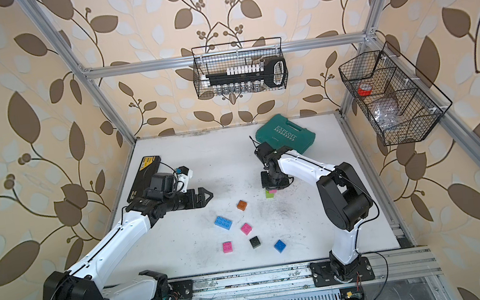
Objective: Assemble the number 4 with lego
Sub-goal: Assemble the lego brick with the lego brick.
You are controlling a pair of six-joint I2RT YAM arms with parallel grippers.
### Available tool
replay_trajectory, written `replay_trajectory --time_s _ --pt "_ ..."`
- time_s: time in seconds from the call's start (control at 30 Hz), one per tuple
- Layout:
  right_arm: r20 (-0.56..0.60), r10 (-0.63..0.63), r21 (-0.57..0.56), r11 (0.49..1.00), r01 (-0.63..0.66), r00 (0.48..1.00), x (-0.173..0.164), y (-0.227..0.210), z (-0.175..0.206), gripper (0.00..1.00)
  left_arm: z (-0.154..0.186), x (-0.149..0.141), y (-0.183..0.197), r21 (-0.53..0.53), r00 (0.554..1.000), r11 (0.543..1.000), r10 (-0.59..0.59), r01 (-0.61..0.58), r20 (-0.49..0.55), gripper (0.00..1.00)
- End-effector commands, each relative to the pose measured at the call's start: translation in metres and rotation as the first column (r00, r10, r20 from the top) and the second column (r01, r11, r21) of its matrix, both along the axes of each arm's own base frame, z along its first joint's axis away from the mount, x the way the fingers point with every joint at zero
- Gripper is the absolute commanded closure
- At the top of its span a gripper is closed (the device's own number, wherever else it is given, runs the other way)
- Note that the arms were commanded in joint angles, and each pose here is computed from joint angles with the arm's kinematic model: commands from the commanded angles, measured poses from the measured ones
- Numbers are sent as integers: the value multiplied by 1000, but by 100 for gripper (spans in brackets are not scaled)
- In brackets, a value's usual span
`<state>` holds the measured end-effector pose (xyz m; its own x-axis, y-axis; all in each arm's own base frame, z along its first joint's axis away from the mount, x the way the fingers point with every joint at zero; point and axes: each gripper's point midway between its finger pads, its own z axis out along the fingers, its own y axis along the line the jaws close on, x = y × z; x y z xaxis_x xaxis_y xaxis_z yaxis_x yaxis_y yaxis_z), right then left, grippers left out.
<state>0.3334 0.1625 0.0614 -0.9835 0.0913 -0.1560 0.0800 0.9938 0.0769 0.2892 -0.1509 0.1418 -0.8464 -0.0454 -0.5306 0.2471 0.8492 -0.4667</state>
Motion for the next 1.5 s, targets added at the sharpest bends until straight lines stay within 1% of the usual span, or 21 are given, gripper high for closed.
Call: replay_trajectory --time_s 0.0,0.17,0.4,0.63,0.87,1.17,1.3,1.47 --pt "-171 9 -117 993 -30 985 -33 -32 -46 80 16 7 -4 5 998 1000 -17 17 57 1" --pt "-190 10 -98 995 -29 982 -32 -38 -47 79 16 7 -3 9 998 1000 -14 14 59 1" --pt "-156 35 -120 991 -54 987 -29 -40 -33 79 15 8 -3 12 998 1000 -14 14 57 1" --pt "-130 105 -105 987 -118 986 -31 -19 -26 79 13 8 -2 16 999 1000 -10 9 53 1" --pt "-126 109 -90 989 -121 986 -25 -13 -25 79 13 8 -2 16 999 1000 -9 9 51 1" --pt "-181 142 -94 983 -161 973 -34 -15 -49 79 14 7 -2 14 998 1000 -11 11 54 1" --pt "-169 182 -51 980 -193 969 -36 -8 -49 78 14 7 -3 12 999 1000 -14 14 52 1" --pt "-173 221 -63 970 -234 960 -35 -9 -50 78 14 8 -3 10 999 1000 -16 16 50 1"
